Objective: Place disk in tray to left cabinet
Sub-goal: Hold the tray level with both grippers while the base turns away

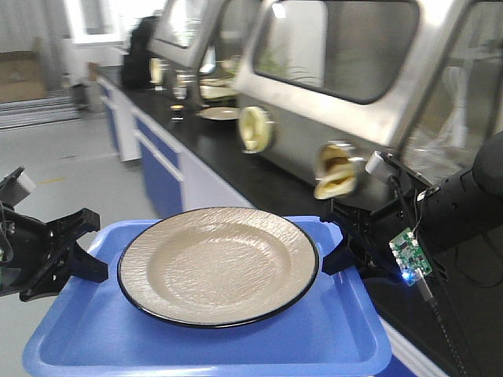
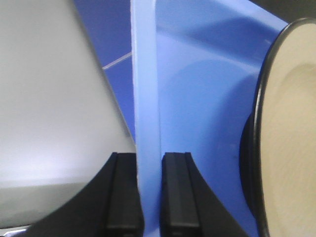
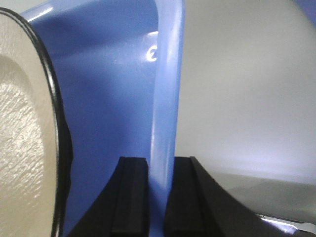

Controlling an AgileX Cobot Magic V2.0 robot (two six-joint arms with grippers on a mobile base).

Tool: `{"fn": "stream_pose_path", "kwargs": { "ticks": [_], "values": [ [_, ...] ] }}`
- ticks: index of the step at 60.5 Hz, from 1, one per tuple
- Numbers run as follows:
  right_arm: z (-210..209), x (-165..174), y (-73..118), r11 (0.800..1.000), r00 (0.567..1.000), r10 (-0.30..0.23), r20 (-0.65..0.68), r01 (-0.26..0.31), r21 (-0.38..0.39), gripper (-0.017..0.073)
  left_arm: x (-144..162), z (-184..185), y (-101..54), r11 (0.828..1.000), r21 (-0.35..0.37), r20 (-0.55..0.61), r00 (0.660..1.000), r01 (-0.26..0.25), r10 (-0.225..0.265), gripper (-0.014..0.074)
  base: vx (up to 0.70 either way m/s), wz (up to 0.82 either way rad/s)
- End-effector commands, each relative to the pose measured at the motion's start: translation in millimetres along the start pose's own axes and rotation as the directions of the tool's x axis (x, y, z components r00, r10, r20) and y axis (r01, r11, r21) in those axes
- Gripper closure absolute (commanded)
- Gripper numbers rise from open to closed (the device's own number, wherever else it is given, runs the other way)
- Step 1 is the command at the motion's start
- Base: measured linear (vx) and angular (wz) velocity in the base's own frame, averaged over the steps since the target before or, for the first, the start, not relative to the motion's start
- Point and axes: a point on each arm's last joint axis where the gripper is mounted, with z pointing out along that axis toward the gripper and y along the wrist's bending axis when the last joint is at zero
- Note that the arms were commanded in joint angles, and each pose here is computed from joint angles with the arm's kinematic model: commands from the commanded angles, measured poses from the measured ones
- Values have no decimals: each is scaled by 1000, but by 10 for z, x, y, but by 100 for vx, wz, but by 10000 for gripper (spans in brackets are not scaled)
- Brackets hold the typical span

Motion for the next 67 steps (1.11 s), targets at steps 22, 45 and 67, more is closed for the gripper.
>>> {"fn": "stream_pose_path", "kwargs": {
  "ticks": [22,45,67],
  "values": [
    [-246,27,400,972,998,48,39,-37,-232,565,45,-176,-396,972,227,12,998,60,-65,594,5,72],
    [-246,27,400,972,998,48,39,-37,-232,565,55,-176,-397,972,227,2,998,60,-62,594,16,49],
    [-246,27,400,972,998,48,38,-37,-232,565,76,-176,-398,972,227,-21,998,60,-57,594,29,18]
  ]
}}
